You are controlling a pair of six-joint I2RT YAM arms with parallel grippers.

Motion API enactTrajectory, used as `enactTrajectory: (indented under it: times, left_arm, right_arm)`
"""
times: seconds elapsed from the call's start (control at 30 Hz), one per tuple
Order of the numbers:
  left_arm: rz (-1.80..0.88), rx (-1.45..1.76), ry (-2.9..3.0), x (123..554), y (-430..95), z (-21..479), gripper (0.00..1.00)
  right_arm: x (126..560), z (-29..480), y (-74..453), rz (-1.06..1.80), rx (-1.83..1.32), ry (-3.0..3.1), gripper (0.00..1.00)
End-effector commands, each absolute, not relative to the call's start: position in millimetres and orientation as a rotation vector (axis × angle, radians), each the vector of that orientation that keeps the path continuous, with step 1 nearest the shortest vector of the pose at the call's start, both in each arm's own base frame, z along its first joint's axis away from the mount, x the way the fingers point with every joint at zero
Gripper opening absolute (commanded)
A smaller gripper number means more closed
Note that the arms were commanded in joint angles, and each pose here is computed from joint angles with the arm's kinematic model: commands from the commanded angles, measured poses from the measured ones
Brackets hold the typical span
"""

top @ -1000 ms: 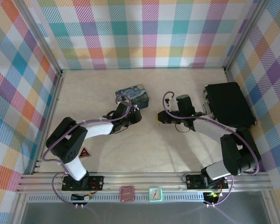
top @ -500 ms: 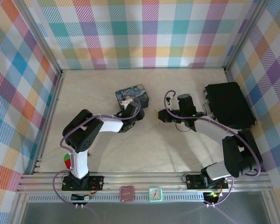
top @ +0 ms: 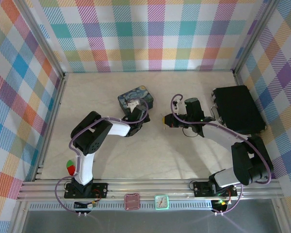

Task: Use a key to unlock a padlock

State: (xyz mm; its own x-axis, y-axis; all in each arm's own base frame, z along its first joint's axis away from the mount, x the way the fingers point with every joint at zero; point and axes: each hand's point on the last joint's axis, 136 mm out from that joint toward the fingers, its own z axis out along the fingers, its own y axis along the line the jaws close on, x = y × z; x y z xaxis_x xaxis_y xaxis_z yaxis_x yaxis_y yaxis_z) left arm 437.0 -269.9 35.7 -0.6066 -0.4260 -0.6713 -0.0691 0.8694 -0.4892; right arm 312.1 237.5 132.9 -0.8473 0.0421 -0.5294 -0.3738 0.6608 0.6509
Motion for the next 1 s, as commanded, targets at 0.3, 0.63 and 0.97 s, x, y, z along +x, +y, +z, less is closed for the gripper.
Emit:
enactTrajectory:
  times: [0.3, 0.63, 0.97]
  left_arm:
    - [-0.849, -0.511, 2.248, 417.4, -266.9, 46.4, 0.0]
    - [-1.227, -0.62, 2.212, 401.0, -282.6, 68.5, 0.0]
    - [-1.414, -0.577, 2.131, 394.8, -278.0, 98.6, 0.0]
  right_arm:
    - [310.2, 115.4, 250.4, 1.22, -0.211, 2.354, 0.0]
    - [314.5, 106.0, 278.3, 1.473, -0.18, 2.296, 0.0]
    - [312.1, 101.0, 290.4, 1.564, -0.235, 2.302, 0.0]
